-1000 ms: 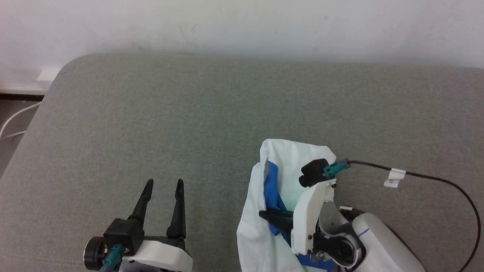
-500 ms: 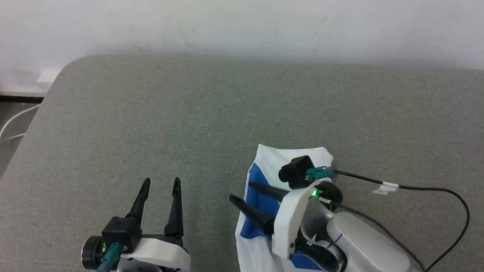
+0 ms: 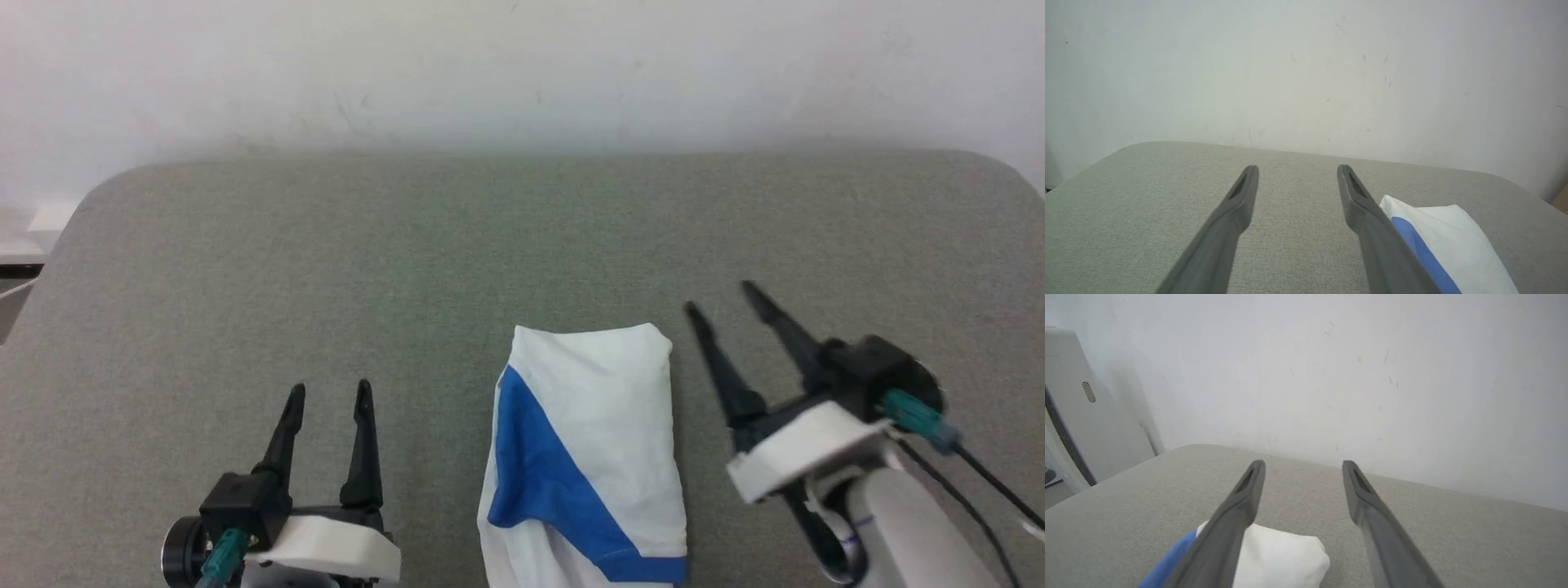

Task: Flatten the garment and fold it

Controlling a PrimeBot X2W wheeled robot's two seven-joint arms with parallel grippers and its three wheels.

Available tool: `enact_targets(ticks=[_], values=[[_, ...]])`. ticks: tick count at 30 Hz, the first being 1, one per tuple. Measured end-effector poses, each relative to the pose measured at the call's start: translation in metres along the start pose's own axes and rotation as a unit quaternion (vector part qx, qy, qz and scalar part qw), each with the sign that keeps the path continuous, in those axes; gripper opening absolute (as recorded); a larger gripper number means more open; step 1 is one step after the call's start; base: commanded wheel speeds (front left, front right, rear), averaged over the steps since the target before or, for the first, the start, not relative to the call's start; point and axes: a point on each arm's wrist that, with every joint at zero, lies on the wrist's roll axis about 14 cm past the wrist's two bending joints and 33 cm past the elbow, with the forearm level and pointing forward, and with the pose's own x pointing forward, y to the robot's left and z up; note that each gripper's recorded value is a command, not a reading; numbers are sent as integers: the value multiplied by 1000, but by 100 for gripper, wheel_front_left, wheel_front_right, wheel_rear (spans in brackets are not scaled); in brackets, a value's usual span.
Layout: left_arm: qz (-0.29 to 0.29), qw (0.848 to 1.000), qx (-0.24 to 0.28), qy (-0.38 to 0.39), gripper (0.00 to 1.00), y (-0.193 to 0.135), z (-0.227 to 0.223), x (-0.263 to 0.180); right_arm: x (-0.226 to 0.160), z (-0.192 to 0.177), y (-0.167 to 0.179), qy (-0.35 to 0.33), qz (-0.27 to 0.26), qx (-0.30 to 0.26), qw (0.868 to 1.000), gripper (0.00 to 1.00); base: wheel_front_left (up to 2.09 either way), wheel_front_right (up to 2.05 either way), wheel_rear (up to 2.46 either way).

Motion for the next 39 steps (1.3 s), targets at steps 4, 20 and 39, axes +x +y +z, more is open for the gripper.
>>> enact_targets(ticks=[4,20,39], values=[[0,1000,1,0,100,0,0,1,-28,15,-37,-29,-72,-20,997,100,0,0,0],[25,1000,9,15,100,16,-11,6,-152,-97,-119,264,-268,152,914,100,0,0,0],[48,998,4,37,100,31,-27,13,-59,-163,3,418,-55,381,823,100,0,0,0]])
